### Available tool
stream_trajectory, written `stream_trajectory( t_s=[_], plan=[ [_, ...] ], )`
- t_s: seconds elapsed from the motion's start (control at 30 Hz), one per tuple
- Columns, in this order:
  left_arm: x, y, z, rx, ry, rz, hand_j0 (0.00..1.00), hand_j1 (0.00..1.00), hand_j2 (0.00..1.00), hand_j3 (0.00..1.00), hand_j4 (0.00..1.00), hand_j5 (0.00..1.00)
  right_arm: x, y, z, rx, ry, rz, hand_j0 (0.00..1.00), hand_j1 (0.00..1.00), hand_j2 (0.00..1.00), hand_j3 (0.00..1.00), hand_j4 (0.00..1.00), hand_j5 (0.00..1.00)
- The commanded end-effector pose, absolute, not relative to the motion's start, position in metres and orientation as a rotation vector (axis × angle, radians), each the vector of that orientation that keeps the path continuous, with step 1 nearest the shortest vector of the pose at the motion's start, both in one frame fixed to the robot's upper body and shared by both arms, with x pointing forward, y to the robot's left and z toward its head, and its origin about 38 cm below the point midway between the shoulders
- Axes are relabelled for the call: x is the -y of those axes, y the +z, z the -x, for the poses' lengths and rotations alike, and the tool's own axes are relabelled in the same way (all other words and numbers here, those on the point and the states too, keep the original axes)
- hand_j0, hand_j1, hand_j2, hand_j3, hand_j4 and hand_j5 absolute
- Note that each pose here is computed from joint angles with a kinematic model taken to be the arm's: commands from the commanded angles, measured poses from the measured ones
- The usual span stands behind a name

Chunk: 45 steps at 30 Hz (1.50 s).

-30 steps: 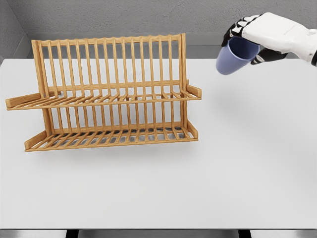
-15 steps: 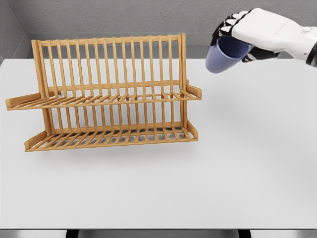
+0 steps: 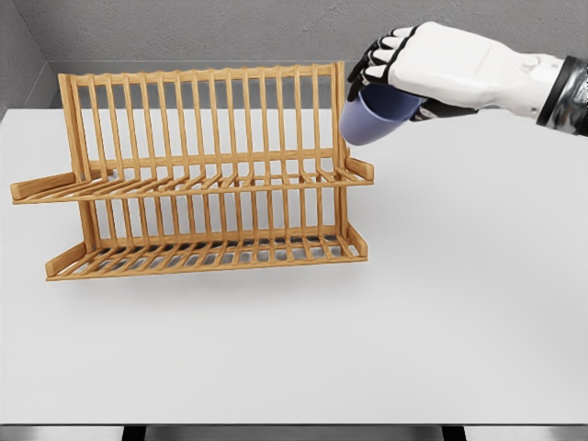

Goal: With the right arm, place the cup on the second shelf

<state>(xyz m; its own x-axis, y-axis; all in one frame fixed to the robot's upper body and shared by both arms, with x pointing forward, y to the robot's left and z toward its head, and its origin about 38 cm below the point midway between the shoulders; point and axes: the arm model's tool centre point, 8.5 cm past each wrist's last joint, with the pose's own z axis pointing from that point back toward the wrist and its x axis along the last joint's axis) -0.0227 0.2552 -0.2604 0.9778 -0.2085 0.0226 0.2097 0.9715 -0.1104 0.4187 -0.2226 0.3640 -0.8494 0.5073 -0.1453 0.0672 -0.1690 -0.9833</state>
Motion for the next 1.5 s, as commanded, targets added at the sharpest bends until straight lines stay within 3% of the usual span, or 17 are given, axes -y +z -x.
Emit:
stream_trajectory(
  t_s=[0.0,0.67,1.2,1.27,1.3,1.33,1.47],
  plan=[
    [-0.255,-0.260,0.023,0.011,-0.212,0.113,1.00,1.00,1.00,1.00,1.00,1.00,0.215,0.361,-0.418,1.820,2.101,0.631,0.64,0.64,0.64,0.64,0.64,0.64],
    [-0.255,-0.260,0.023,0.011,-0.212,0.113,1.00,1.00,1.00,1.00,1.00,1.00,0.185,0.345,-0.417,1.861,2.119,0.526,0.65,0.65,0.65,0.65,0.65,0.65],
    [-0.255,-0.260,0.023,0.011,-0.212,0.113,1.00,1.00,1.00,1.00,1.00,1.00,0.188,0.320,-0.414,1.818,2.116,0.466,0.68,0.68,0.68,0.68,0.68,0.68],
    [-0.255,-0.260,0.023,0.011,-0.212,0.113,1.00,1.00,1.00,1.00,1.00,1.00,0.191,0.319,-0.414,1.808,2.117,0.470,0.70,0.70,0.70,0.70,0.70,0.70],
    [-0.255,-0.260,0.023,0.011,-0.212,0.113,1.00,1.00,1.00,1.00,1.00,1.00,0.191,0.318,-0.414,1.805,2.114,0.469,0.82,0.82,0.82,0.82,0.82,0.82],
    [-0.255,-0.260,0.023,0.011,-0.212,0.113,1.00,1.00,1.00,1.00,1.00,1.00,0.191,0.318,-0.415,1.804,2.106,0.468,1.00,1.00,1.00,1.00,1.00,1.00],
    [-0.255,-0.260,0.023,0.011,-0.212,0.113,1.00,1.00,1.00,1.00,1.00,1.00,0.190,0.319,-0.414,1.810,2.110,0.467,1.00,1.00,1.00,1.00,1.00,1.00]
  ],
)
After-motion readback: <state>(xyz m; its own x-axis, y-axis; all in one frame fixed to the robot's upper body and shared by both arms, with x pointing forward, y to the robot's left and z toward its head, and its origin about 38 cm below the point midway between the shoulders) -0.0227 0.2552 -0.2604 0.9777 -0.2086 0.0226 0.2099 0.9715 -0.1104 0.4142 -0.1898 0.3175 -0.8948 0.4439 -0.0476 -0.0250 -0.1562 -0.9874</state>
